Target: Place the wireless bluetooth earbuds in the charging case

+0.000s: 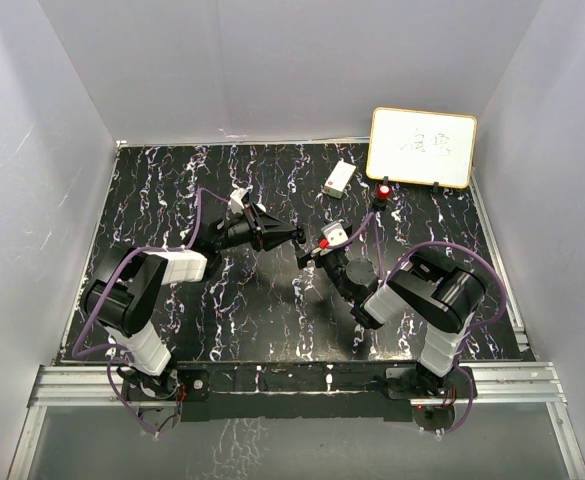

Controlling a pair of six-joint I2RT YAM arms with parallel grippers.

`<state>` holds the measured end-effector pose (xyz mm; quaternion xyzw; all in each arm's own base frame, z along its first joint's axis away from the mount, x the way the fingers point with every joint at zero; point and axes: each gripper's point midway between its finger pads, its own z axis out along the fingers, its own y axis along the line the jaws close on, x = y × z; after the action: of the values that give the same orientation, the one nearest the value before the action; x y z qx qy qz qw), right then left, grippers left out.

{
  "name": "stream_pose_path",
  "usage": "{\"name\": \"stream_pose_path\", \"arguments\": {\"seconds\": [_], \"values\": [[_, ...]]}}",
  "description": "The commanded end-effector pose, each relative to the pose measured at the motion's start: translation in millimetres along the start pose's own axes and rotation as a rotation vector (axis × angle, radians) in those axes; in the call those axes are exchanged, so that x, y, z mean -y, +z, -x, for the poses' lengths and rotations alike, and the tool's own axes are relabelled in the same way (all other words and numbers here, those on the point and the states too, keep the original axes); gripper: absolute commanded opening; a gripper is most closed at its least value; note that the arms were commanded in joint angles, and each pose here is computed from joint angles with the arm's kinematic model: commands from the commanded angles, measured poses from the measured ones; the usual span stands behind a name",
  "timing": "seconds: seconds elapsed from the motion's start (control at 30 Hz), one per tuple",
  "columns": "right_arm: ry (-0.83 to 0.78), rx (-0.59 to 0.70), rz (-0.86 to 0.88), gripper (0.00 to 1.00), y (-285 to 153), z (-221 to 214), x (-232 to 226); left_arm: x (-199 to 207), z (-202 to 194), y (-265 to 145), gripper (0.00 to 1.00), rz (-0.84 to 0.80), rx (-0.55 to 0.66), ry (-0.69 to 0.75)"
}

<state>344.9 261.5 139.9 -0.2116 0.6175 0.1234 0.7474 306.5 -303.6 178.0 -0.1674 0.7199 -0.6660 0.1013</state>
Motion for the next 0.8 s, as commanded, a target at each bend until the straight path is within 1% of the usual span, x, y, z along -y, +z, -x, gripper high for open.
{"name": "stream_pose_path", "arguments": {"seconds": [0.0,0.53,0.57,0.6,0.77], "values": [[0.084,0.357,-0.104,0.98,4.2,96.2,26.9,15.9,-9.7,-5.2,0.0,-0.034,-0.011,0.054],[0.059,0.364,-0.148,0.98,3.8,98.8,46.0,8.8,-14.5,-7.7,0.0,-0.009,-0.019,0.048],[0.061,0.387,-0.152,0.98,1.5,108.6,48.4,9.1,-14.0,-7.6,0.0,-0.01,-0.019,0.049],[0.059,0.387,-0.158,0.98,0.1,109.3,50.0,9.2,-14.4,-7.4,0.0,-0.009,-0.021,0.049],[0.059,0.331,-0.29,0.98,-17.2,97.6,77.0,10.6,-9.6,-3.8,0.0,-0.008,-0.019,0.053]]}}
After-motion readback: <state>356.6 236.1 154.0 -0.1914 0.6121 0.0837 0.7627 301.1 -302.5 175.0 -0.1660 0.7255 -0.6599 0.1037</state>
